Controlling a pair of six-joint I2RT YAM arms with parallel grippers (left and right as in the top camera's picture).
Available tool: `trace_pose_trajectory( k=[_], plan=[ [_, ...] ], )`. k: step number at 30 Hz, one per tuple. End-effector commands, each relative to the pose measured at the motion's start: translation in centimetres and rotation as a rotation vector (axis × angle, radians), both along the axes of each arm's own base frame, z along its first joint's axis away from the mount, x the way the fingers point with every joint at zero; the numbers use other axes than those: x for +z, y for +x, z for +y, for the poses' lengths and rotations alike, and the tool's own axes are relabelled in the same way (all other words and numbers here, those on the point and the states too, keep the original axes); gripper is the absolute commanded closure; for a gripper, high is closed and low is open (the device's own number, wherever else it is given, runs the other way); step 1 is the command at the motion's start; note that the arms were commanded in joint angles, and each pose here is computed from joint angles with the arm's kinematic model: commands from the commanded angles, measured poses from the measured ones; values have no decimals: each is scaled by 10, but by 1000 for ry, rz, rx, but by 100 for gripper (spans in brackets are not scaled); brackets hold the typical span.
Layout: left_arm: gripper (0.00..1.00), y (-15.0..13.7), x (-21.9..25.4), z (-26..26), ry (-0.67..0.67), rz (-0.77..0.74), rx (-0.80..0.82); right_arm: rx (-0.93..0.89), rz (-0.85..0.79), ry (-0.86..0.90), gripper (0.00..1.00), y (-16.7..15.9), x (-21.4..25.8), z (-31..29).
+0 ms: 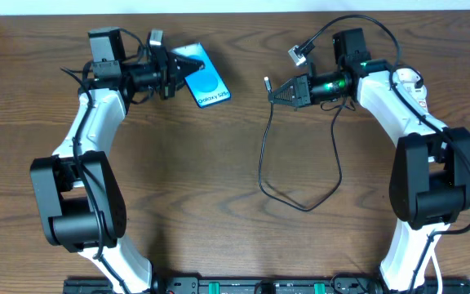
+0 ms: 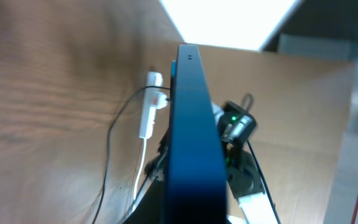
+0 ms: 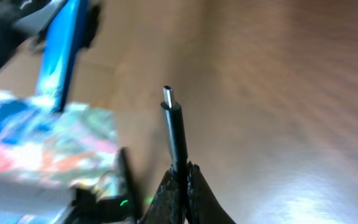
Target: Plug charger to phone and switch on socket
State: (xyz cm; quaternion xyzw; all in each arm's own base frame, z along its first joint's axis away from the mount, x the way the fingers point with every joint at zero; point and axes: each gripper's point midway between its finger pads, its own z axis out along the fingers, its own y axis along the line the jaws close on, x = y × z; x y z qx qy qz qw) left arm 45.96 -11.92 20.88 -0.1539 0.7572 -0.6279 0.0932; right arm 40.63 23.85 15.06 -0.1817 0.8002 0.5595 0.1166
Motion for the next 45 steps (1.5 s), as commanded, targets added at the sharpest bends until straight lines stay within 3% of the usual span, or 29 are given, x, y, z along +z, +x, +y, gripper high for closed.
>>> trace_pose_trajectory(
  k=[1, 8, 16, 30, 45],
  plan=[
    [93, -11, 40, -5, -67, -148, -111, 127, -47, 175, 99, -23, 33, 14],
    [92, -7, 73, -6, -83, -307, -145, 233, 6, 230, 99, -54, 42, 46],
    [93, -5, 78, -6, -98, -281, -135, 334, -12, 289, 99, -78, 52, 74],
    [92, 4, 77, -4, -85, -275, -82, 382, -44, 362, 99, -79, 67, 81],
    [93, 6, 85, -9, -61, -387, -88, 378, -71, 357, 99, -70, 71, 85]
  ],
)
